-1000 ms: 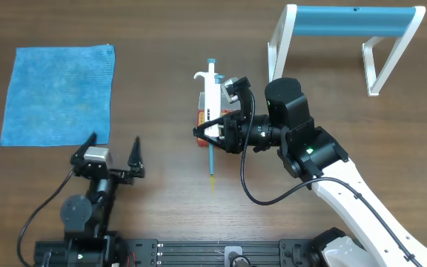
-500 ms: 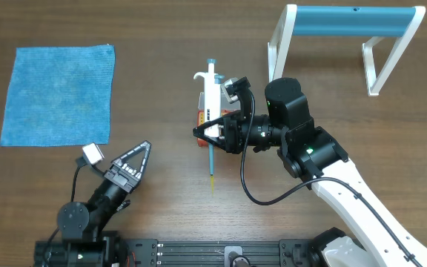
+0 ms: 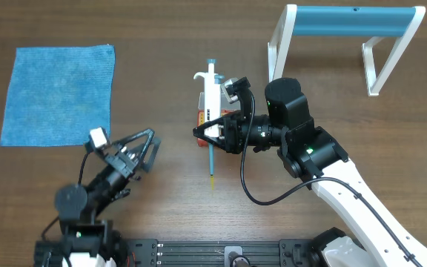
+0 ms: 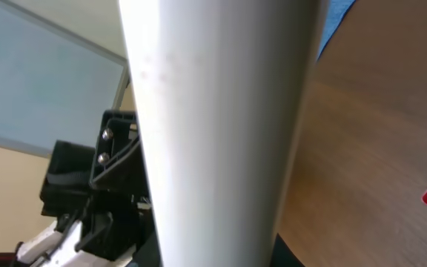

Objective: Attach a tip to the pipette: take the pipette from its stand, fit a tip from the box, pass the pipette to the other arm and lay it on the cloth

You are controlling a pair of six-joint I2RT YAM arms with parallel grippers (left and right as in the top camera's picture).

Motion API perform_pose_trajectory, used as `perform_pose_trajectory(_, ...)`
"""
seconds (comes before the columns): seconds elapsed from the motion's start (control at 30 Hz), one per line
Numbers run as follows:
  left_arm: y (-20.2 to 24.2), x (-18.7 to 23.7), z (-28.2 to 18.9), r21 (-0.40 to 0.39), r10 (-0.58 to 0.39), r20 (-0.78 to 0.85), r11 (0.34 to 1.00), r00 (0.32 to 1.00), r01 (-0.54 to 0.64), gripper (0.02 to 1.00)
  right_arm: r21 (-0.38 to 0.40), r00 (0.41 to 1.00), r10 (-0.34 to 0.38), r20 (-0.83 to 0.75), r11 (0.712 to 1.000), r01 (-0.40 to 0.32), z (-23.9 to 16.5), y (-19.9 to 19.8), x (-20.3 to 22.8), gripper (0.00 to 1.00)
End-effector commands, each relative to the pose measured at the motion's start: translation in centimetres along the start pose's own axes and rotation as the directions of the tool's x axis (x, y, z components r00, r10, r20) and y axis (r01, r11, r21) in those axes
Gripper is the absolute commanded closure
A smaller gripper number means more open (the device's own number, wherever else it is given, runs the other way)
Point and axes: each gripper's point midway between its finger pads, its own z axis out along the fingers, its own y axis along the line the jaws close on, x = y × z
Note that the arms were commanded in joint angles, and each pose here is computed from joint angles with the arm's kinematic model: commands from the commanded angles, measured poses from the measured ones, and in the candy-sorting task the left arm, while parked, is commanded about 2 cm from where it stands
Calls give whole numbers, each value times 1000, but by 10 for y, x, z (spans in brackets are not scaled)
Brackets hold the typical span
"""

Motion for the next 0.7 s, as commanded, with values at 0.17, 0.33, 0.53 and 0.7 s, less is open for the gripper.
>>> perform_pose_trajectory(0.17, -75, 47, 42, 182, 209, -531, 975, 821, -130, 20, -42, 1000, -17, -7, 999, 17, -2, 14, -2, 919)
perform_pose_trajectory(0.33, -82, 47, 73, 238, 277, -652, 959, 706, -156, 23, -81, 999, -1, -36, 997, -2, -2, 21, 3, 919)
perform_pose_trajectory(0.53, -89, 41, 107, 291, 335, -671, 939, 662, -181, 23, -118, 998, 22, -66, 993, -29, -3, 28, 8, 919)
perform_pose_trajectory(0.7, -95, 45, 120, 322, 364, -677, 928, 640, -187, 20, -134, 996, 39, -81, 990, -50, -4, 31, 10, 919)
